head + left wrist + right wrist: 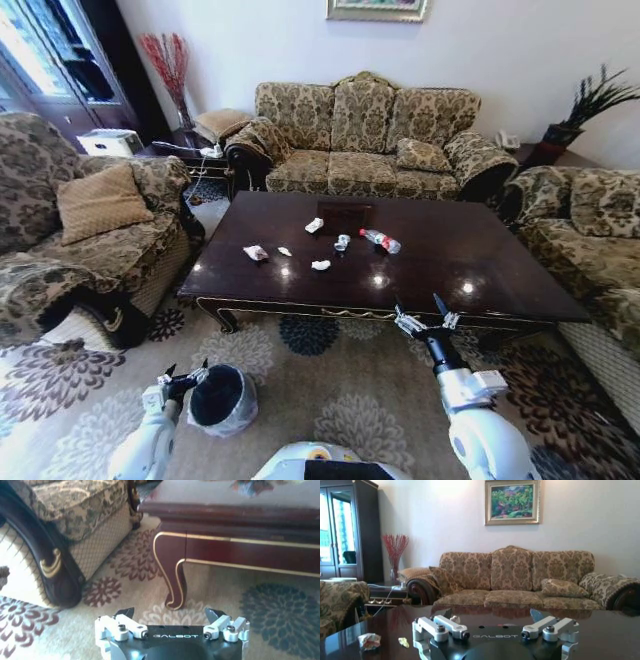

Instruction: Move to the front of the table and place the trash on the table into the trash bin.

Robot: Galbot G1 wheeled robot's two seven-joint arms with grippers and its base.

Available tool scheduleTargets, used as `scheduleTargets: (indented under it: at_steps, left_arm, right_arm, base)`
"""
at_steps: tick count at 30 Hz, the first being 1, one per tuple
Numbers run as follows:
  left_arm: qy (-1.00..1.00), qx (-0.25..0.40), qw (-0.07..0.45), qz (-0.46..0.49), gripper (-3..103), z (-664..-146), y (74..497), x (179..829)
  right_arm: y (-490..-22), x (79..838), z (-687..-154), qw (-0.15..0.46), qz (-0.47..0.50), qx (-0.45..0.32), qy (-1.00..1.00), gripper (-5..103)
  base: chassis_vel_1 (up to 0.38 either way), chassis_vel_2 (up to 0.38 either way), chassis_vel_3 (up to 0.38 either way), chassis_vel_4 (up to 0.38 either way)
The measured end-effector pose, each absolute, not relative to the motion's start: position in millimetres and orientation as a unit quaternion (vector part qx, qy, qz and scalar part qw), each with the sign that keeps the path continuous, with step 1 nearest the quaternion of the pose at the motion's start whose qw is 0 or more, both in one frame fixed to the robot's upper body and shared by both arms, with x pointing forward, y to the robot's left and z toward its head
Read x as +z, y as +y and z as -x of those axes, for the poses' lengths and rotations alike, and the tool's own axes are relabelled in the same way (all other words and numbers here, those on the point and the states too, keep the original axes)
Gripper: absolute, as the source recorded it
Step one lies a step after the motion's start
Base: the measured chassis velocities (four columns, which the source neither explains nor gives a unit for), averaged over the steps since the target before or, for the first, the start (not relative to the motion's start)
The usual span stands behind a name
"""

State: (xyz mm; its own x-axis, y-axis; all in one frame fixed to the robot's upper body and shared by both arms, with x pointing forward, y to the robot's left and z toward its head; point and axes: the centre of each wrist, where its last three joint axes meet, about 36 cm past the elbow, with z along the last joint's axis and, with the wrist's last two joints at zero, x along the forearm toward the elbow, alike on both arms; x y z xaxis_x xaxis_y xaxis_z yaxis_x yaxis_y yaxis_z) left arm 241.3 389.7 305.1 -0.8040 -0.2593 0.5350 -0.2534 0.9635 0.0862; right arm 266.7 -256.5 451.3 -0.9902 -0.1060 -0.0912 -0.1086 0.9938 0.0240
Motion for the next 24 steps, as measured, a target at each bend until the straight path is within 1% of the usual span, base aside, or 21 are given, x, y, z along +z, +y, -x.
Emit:
scheduleTargets:
  at_steps: [10,19,24]
  left_arm:
    - [-0.943,0.004,0.301,-0.138,97,-233.7,392.6,286.1]
    - [-0.937,0.006,0.32,-0.143,97,-229.6,400.2,272.0]
    - [-0.932,0.004,0.332,-0.144,97,-229.4,406.6,262.0]
  right_arm:
    - [-259.5,448.4,-266.5,0.051,0.052,0.013,0.997,100]
    - [-258.0,436.9,-266.5,0.057,0.049,0.016,0.997,100]
    - [-259.5,431.2,-263.5,0.053,0.053,0.002,0.997,100]
  base:
    - [0.02,-0.081,-0.024,0.08]
    - [0.181,-0.142,-0.182,0.167]
    - [0.084,-0.083,-0.061,0.077]
